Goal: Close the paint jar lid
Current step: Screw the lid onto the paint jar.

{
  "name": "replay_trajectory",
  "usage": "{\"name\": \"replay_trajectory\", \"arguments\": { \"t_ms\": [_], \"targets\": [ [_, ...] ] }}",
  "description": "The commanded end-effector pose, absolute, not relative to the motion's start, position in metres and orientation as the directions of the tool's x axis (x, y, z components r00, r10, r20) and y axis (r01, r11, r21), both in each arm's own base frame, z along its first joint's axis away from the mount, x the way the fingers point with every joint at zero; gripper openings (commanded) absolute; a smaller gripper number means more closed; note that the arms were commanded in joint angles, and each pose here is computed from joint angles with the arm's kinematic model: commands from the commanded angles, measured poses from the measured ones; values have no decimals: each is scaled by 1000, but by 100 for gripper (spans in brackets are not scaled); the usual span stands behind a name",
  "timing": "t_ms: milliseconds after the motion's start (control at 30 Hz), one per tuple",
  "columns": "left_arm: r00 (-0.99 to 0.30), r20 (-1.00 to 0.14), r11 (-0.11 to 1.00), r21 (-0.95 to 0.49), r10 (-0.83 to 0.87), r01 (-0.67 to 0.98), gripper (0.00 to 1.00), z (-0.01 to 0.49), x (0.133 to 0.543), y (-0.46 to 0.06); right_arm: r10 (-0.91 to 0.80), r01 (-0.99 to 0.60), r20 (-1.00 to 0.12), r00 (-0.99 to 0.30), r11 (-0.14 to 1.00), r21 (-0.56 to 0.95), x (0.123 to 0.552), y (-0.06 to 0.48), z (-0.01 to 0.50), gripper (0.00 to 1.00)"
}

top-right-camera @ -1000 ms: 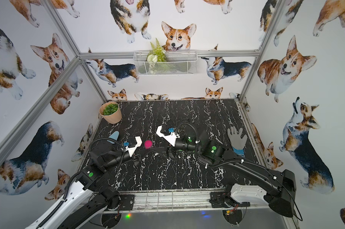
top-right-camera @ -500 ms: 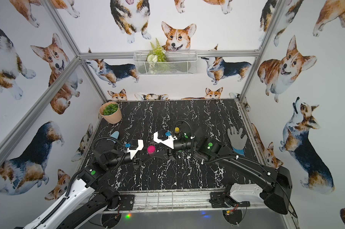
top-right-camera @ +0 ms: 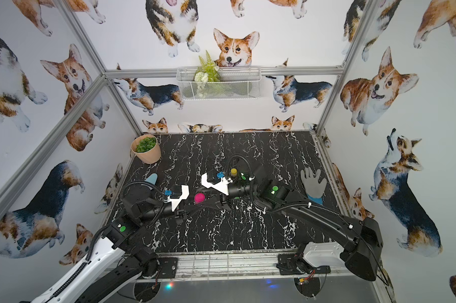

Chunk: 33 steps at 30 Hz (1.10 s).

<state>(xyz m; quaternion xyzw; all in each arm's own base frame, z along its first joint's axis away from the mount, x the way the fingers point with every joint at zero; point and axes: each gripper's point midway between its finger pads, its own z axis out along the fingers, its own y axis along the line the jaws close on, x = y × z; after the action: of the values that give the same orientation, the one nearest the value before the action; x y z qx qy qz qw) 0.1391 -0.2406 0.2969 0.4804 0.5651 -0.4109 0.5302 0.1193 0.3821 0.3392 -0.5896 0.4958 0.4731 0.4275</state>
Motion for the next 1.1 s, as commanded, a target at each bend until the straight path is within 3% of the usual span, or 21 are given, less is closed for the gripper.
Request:
{"name": "replay_trajectory", "arguments": {
  "t_ms": [0,667,1067],
  "targets": [
    [65,-994,195,80,83,978,22,307,138,-241,-161,-987,-984,73,-156,-47,119,384,345,50],
    [77,-994,219,94,83,971,22,308,142,-240,-167,-990,-984,54,-137,-31,122,385,342,39],
    [123,-985,376,160,120,913,20,312,170,-230,-198,-1000,-980,8,2,-9,141,394,331,35]
  ]
}}
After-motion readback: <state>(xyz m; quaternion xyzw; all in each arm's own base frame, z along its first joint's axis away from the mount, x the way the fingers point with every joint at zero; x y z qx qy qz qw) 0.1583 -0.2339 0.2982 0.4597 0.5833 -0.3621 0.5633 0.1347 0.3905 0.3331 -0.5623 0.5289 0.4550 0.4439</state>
